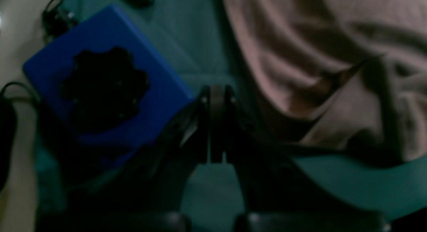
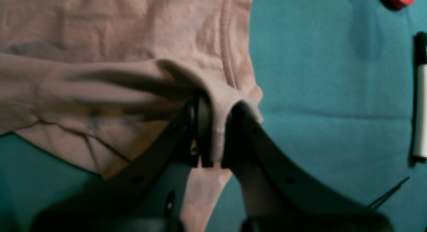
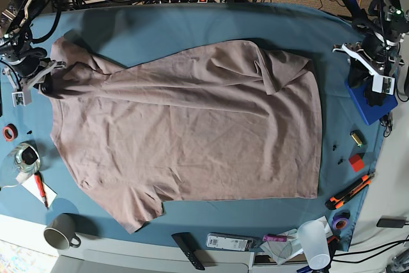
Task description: Fold the T-shirt properly
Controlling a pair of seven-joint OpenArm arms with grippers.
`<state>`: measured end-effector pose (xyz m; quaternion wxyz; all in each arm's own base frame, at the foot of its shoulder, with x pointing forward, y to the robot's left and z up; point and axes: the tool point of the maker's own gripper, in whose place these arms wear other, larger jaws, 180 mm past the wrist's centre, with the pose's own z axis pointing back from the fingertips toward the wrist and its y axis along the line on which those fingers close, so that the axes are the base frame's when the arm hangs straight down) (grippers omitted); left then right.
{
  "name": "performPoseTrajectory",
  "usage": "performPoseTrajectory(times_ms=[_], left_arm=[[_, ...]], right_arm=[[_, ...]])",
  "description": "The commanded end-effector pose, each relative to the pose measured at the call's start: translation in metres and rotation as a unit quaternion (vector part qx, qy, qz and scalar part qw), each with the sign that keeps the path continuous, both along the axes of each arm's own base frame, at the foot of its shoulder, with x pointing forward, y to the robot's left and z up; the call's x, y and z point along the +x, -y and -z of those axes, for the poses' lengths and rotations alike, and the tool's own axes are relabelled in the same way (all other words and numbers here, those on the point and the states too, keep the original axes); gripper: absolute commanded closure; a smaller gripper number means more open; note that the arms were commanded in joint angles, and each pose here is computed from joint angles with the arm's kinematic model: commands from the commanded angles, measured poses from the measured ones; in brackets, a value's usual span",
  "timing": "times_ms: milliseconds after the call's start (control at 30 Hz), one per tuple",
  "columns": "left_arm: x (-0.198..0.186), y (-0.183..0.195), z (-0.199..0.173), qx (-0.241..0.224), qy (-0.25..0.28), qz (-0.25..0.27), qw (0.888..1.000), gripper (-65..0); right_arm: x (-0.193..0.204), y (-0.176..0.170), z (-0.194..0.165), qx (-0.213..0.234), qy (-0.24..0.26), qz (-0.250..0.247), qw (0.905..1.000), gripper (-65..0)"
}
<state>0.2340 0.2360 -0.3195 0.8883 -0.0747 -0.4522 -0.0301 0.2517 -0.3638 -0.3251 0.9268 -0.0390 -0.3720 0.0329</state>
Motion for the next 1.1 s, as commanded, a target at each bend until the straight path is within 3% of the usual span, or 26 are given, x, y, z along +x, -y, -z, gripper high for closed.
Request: performPoseTrajectory(times_ms=[0, 67, 200, 267, 433, 600, 767, 933, 1067], left_arm=[[0.008, 0.004, -0.015, -0.002, 0.033, 0.013, 0.999, 0.0], [0.011, 0.015, -0.018, -0.009, 0.045, 0.035, 0.998, 0.0], [0.012, 0.050, -0.014, -0.039, 0.051, 0.076, 0.995, -18.6], [0.011, 0.072, -0.007, -0.047, 0.043, 0.102, 0.993, -19.0], [0.014, 0.103, 0.005, -0.013, 0.037, 0.139, 0.990, -19.0], [0.016, 0.122, 0.004, -0.028, 0.043, 0.152, 0.987, -19.0], [0.020, 0.143, -0.002, -0.046, 0.057, 0.176, 0.982, -26.2], [0.024, 0.150, 0.007, 0.008, 0.048, 0.184, 0.982, -26.3], [0.026, 0.152, 0.007, 0.013, 0.051, 0.187, 0.981, -26.3]], right_arm=[[0.007, 0.006, -0.016, -0.014, 0.021, -0.003, 0.9997, 0.0], [0.007, 0.006, -0.015, -0.014, 0.019, -0.003, 0.9997, 0.0], [0.005, 0.006, -0.014, -0.014, 0.013, -0.002, 0.9998, 0.0], [0.005, 0.007, -0.013, -0.015, 0.010, -0.002, 0.9998, 0.0], [0.004, 0.007, -0.012, -0.015, 0.007, -0.002, 0.9999, 0.0], [0.003, 0.007, -0.012, -0.015, 0.005, -0.001, 0.9999, 0.0], [0.003, 0.007, -0.011, -0.015, 0.003, -0.001, 0.9999, 0.0], [0.001, 0.007, -0.009, -0.015, -0.004, 0.000, 0.9999, 0.0], [0.001, 0.007, -0.009, -0.016, -0.005, 0.000, 0.9999, 0.0]])
